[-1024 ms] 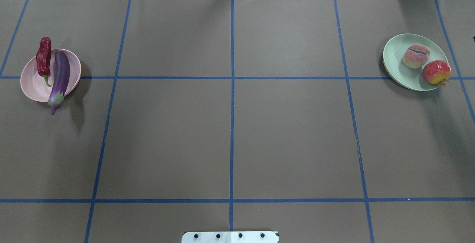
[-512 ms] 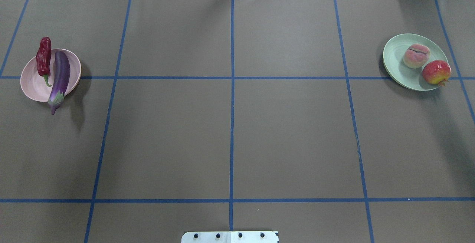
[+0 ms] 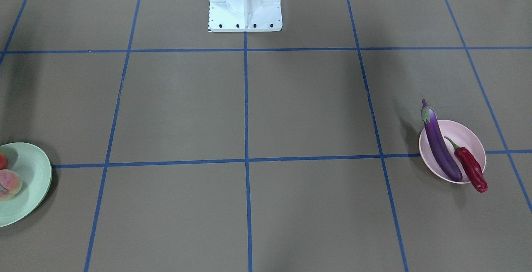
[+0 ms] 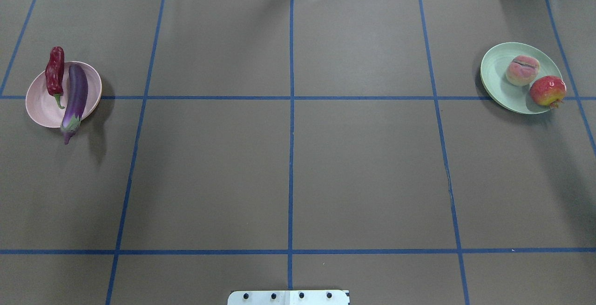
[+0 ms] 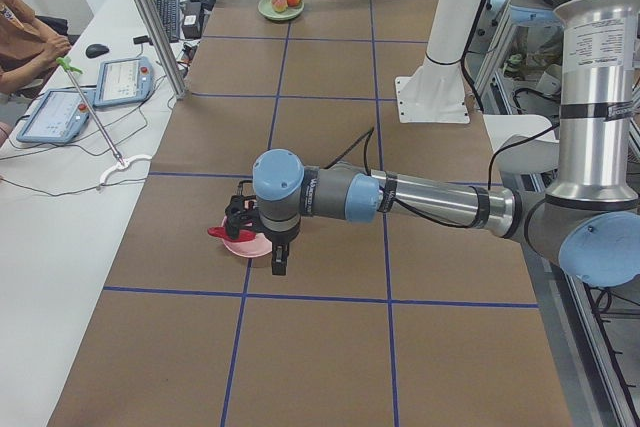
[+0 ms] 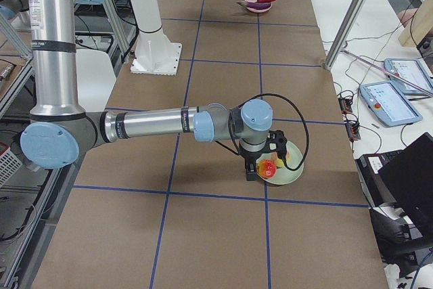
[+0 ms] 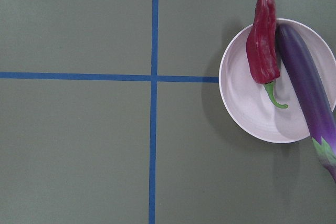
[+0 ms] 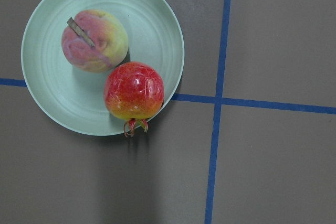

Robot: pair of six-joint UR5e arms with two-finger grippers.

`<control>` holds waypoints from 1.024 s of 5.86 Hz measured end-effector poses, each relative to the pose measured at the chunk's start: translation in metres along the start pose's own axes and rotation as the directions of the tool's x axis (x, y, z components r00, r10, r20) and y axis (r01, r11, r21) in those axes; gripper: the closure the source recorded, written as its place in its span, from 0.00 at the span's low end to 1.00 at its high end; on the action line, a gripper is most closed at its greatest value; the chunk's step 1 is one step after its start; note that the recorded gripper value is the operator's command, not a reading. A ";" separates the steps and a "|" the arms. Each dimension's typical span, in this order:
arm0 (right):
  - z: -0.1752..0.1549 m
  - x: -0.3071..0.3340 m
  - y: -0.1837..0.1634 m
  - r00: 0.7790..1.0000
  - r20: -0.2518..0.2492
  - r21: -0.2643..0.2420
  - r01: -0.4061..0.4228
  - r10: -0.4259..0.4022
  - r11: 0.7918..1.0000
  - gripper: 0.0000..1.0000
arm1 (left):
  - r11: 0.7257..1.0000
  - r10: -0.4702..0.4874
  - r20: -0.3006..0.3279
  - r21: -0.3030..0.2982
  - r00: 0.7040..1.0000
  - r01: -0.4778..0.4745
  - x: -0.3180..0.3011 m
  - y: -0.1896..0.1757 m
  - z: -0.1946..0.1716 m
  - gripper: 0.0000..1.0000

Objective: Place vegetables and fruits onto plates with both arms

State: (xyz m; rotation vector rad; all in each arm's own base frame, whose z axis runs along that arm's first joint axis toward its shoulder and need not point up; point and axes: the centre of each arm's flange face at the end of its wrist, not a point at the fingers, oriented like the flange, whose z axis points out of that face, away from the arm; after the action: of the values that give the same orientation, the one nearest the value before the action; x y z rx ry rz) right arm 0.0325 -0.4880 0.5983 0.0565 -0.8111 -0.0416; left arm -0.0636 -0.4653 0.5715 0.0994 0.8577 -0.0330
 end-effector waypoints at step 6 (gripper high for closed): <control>-0.002 -0.002 0.021 0.999 0.029 -0.005 -0.021 0.021 1.000 0.00 | 0.995 -0.039 0.070 -0.092 0.997 0.045 0.004 -0.014 0.027 0.00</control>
State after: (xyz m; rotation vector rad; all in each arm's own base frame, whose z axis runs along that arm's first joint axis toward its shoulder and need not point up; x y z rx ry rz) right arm 0.0326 -0.4669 0.5966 0.0435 -0.8406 -0.0245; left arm -0.0418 -0.4821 0.5847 -0.0077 0.7922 -0.0355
